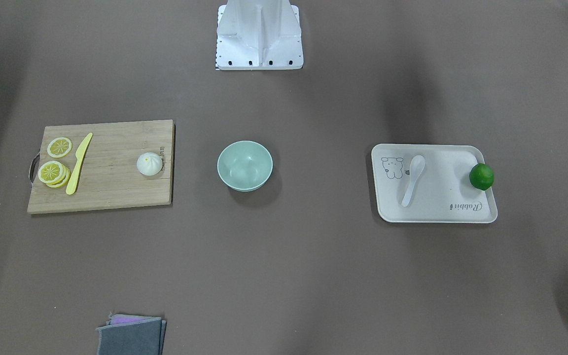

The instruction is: Put spoon and bun in bowl

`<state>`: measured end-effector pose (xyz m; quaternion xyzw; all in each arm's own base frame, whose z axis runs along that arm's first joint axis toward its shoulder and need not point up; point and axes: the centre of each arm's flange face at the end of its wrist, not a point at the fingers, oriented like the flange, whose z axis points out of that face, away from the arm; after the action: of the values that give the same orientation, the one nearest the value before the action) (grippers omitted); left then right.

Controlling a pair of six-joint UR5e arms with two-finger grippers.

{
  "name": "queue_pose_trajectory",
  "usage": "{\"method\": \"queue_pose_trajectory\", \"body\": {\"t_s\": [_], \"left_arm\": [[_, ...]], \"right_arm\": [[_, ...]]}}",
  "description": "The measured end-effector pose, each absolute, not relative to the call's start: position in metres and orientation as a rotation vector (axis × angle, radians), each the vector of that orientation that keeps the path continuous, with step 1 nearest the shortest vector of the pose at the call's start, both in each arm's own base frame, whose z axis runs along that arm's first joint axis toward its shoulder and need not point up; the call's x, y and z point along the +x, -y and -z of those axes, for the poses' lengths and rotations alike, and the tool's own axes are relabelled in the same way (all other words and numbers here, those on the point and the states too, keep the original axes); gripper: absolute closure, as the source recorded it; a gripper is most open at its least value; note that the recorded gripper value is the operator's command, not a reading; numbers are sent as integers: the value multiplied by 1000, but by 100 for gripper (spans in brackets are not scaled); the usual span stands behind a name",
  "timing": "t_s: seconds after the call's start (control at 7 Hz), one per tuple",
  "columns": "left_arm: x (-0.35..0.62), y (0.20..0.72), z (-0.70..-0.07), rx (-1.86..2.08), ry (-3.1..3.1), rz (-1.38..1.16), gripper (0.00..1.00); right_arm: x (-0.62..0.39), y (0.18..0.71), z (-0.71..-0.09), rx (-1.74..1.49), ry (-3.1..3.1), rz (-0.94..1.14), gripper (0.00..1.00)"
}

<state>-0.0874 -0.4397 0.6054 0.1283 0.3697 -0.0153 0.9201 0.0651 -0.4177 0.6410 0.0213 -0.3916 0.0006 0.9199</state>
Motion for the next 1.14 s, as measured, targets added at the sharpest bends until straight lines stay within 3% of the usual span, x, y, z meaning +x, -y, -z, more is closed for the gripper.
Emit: {"method": "queue_pose_trajectory", "body": {"t_s": [0.43, 1.14], "left_arm": [[-78, 456, -586, 294, -776, -4, 2], [34, 516, -477, 516, -894, -169, 2]], "right_arm": [[65, 418, -640, 46, 804, 0, 0], [62, 435, -619, 86, 808, 24, 0]]}}
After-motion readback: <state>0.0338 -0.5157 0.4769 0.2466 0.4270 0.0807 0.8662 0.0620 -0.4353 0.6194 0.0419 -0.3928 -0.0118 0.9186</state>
